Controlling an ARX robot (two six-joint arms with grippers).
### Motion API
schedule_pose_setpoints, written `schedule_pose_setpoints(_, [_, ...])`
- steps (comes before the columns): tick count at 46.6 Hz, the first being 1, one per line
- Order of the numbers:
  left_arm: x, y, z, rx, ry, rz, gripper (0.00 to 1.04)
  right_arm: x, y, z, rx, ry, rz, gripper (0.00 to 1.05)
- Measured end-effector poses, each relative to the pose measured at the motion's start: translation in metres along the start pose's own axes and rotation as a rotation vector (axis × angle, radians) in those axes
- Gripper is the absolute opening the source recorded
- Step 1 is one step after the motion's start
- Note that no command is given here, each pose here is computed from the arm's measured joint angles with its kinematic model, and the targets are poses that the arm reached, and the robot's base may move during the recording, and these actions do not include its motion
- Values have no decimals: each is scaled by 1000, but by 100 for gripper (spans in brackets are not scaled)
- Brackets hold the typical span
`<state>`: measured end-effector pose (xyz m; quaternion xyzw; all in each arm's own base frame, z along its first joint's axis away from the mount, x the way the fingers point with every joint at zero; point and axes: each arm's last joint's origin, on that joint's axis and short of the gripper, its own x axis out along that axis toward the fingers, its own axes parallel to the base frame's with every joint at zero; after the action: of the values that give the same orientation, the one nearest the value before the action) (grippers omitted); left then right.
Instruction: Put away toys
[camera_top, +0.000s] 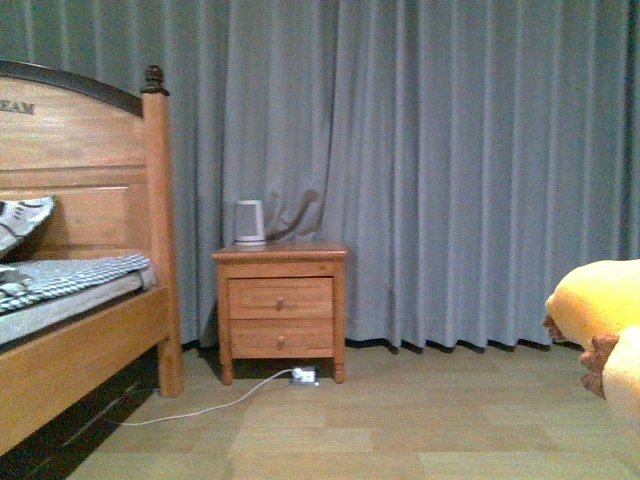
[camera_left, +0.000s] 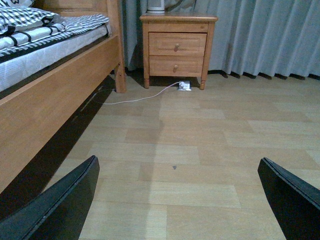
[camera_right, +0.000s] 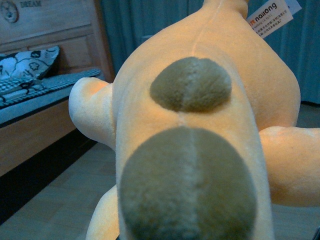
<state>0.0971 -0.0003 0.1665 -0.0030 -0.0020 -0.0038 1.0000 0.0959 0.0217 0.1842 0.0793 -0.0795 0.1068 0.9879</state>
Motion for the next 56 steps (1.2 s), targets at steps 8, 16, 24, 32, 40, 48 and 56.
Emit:
schedule_pose_setpoints(8, [0, 0, 0, 0, 0, 6, 99, 0, 1, 0, 0, 2, 17, 9])
schedule_pose_setpoints(16, [0, 0, 0, 0, 0, 7, 99, 0, 1, 0, 0, 2, 17, 9])
schedule_pose_setpoints(24, [0, 0, 0, 0, 0, 6, 99, 0, 1, 0, 0, 2, 17, 9])
schedule_pose_setpoints(32, [0, 0, 0, 0, 0, 7, 99, 0, 1, 0, 0, 2, 17, 9])
schedule_pose_setpoints(40, [0, 0, 0, 0, 0, 7, 99, 0, 1, 0, 0, 2, 17, 9])
schedule_pose_setpoints(48, [0, 0, 0, 0, 0, 7, 99, 0, 1, 0, 0, 2, 17, 9])
schedule_pose_setpoints(56, [0, 0, 0, 0, 0, 7, 99, 0, 1, 0, 0, 2, 17, 9])
